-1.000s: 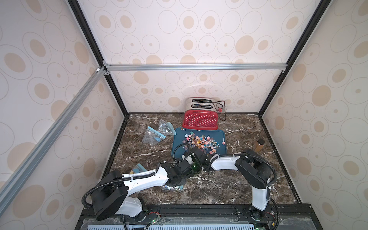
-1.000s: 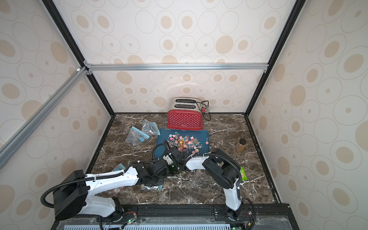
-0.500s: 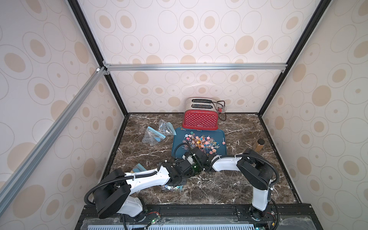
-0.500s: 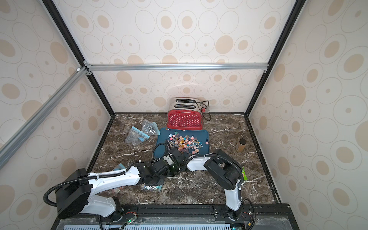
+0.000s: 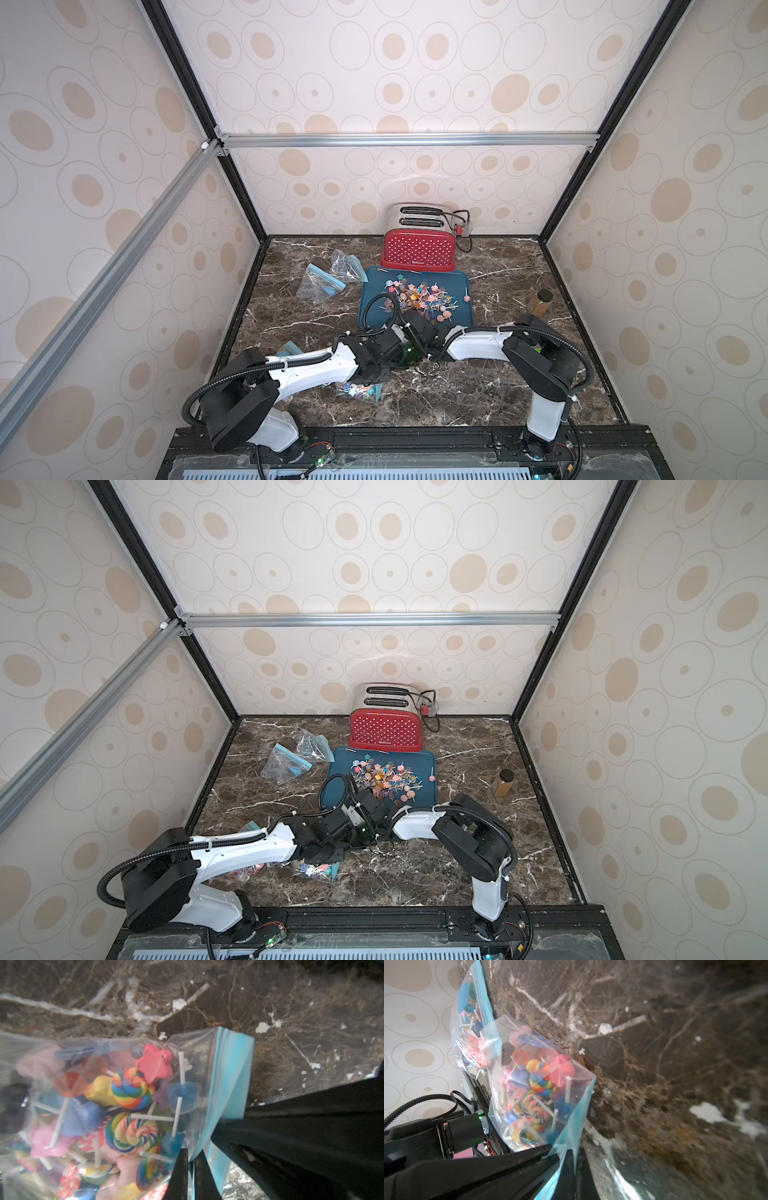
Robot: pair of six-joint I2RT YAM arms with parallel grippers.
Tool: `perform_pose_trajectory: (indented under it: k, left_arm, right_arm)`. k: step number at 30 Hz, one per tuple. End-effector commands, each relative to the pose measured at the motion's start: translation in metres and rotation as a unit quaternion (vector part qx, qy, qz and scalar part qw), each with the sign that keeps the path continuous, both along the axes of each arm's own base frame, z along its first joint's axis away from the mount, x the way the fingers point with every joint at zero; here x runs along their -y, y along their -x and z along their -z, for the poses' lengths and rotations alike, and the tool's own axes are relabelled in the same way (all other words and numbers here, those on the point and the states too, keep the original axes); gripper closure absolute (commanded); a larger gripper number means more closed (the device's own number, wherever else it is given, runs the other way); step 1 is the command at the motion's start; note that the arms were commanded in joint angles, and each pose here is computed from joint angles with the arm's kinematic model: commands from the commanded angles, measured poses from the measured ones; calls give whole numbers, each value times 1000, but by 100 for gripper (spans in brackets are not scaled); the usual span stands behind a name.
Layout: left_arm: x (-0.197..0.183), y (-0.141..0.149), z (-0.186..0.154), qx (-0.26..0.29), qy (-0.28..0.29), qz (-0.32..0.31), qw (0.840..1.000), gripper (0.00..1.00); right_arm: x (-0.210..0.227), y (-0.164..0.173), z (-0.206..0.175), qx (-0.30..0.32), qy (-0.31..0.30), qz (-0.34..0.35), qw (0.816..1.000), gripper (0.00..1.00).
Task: Pour candies out of the ziploc bag
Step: Open the ziploc bag at the center of the board.
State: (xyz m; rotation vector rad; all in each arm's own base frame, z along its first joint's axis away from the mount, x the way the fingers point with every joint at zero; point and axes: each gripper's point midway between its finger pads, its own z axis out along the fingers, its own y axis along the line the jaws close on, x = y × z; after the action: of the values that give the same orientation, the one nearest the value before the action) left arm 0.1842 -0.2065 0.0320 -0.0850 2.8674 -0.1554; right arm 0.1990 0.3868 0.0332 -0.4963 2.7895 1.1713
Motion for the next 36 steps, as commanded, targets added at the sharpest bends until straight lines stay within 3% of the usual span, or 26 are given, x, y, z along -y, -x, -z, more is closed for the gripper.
perform_pose_trajectory:
  k: [1, 9, 21, 36]
  left_arm:
    - [7, -11, -7, 14, 5, 0, 1000, 87]
    - [12, -13, -13, 18, 19, 1, 1000, 76]
    - [14, -13, 0, 9, 15, 1, 1000, 82]
    - [33, -14, -12, 10, 65, 9, 998, 81]
  right_arm:
    - [-4, 8, -13, 10, -12, -13, 1000, 100]
    - [-4, 9, -13, 11, -11, -13, 1000, 100]
    - [-6, 11, -16, 13, -15, -16, 1000, 100]
    - [-11, 11, -20, 13, -20, -21, 999, 100]
